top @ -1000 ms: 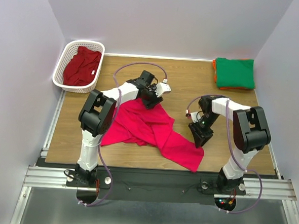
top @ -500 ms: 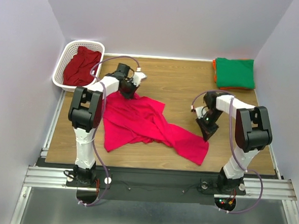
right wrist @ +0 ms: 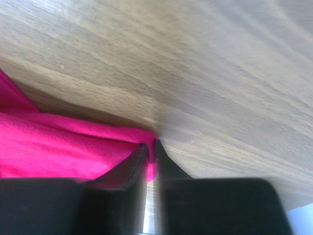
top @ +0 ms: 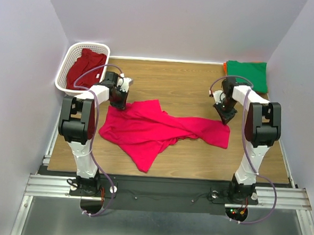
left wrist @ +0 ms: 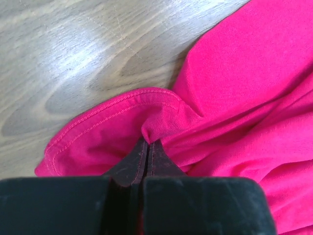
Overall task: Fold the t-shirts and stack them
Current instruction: Flatten the tshirt out
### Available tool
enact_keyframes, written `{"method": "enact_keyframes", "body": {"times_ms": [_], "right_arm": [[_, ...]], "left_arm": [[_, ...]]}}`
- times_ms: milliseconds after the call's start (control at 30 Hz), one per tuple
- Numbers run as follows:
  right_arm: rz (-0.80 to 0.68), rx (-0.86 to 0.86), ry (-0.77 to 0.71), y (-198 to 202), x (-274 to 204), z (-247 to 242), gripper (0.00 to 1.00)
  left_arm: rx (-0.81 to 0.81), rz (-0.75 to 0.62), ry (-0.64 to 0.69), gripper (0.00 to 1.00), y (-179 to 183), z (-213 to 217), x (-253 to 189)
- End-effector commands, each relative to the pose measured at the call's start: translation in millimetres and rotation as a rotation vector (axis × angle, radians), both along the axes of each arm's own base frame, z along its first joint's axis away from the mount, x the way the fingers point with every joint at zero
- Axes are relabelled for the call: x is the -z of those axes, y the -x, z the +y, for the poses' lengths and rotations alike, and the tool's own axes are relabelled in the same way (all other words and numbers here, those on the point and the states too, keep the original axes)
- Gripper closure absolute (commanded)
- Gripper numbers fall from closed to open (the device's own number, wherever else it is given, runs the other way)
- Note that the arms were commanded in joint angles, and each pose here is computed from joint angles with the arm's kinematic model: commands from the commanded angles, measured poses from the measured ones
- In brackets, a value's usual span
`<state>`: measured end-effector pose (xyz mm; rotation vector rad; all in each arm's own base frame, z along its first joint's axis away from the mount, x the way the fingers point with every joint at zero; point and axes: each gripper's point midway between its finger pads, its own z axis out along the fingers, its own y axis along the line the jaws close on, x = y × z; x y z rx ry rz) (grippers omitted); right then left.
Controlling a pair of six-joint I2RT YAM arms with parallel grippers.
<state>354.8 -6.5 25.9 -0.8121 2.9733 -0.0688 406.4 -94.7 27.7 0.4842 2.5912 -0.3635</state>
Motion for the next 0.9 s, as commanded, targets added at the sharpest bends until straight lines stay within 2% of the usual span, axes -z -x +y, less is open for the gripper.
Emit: {"method": "enact_keyframes", "body": {"times_ms": [0, 33, 67, 100, 200, 233, 267, 367, 467, 533, 567, 600, 633, 733, 833, 867], "right_arm": [[-0.104, 0.019, -0.028, -20.3, -37.0, -0.8, 0.68], [-0.123, 0.005, -0.077, -19.9, -48.0, 7.5, 0.63], [-0.127, -0.009, -0.106, -14.6, -55.4, 12.3, 0.62], [-0.179, -0.024, -0.126, -10.6, -76.6, 14.8, 0.55], [-0.210, -0.146, -0.191, 19.1, -96.1, 25.8, 0.50], [-0.195, -0.172, -0.205, 30.5, -95.2, 27.9, 0.51], [-0.199, -0.190, -0.200, 37.0, -96.2, 27.0, 0.58], [-0.152, -0.262, -0.174, 66.6, -82.7, 28.6, 0.68], [-0.101, -0.316, -0.145, 89.2, -59.0, 32.7, 0.69], [-0.098, -0.340, -0.116, 94.4, -42.0, 33.0, 0.61], [-0.098, -0.342, -0.107, 94.9, -36.1, 32.1, 0.53], [-0.109, -0.349, -0.100, 92.5, -31.8, 32.0, 0.41], [-0.087, -0.348, -0.085, 97.0, -21.3, 29.0, 0.26], [-0.085, -0.355, -0.088, 98.4, -14.6, 29.6, 0.25], [-0.100, -0.369, -0.089, 99.3, -15.2, 32.4, 0.31], [-0.105, -0.371, -0.089, 99.4, -15.6, 33.3, 0.37]], "left_arm": [[-0.001, 0.011, 0.036, 0.83, 10.4, -5.1, -15.3], [0.001, 0.007, 0.041, 0.80, 9.0, -6.1, -17.3], [0.003, 0.007, 0.048, 0.77, 7.5, -7.7, -18.5], [0.009, 0.001, 0.056, 0.73, 3.5, -9.7, -22.9], [0.018, 0.029, 0.076, 0.70, 3.2, -13.9, -20.8], [0.020, 0.030, 0.076, 0.70, 2.3, -14.2, -20.7], [0.021, 0.036, 0.075, 0.69, 2.3, -14.2, -18.2], [0.030, 0.041, 0.079, 0.65, 1.2, -15.3, -18.7], [0.039, 0.032, 0.082, 0.56, 0.6, -16.2, -23.7], [0.041, 0.027, 0.083, 0.51, -0.6, -16.5, -27.3], [0.044, 0.029, 0.083, 0.50, 0.0, -16.6, -27.5], [0.046, 0.033, 0.082, 0.49, 1.0, -16.4, -27.6], [0.049, 0.028, 0.079, 0.48, 0.7, -16.0, -29.9], [0.050, 0.028, 0.075, 0.48, 2.0, -15.2, -30.0], [0.052, 0.025, 0.069, 0.48, 3.6, -14.0, -30.6], [0.049, 0.028, 0.067, 0.48, 4.0, -13.5, -29.4]]}}
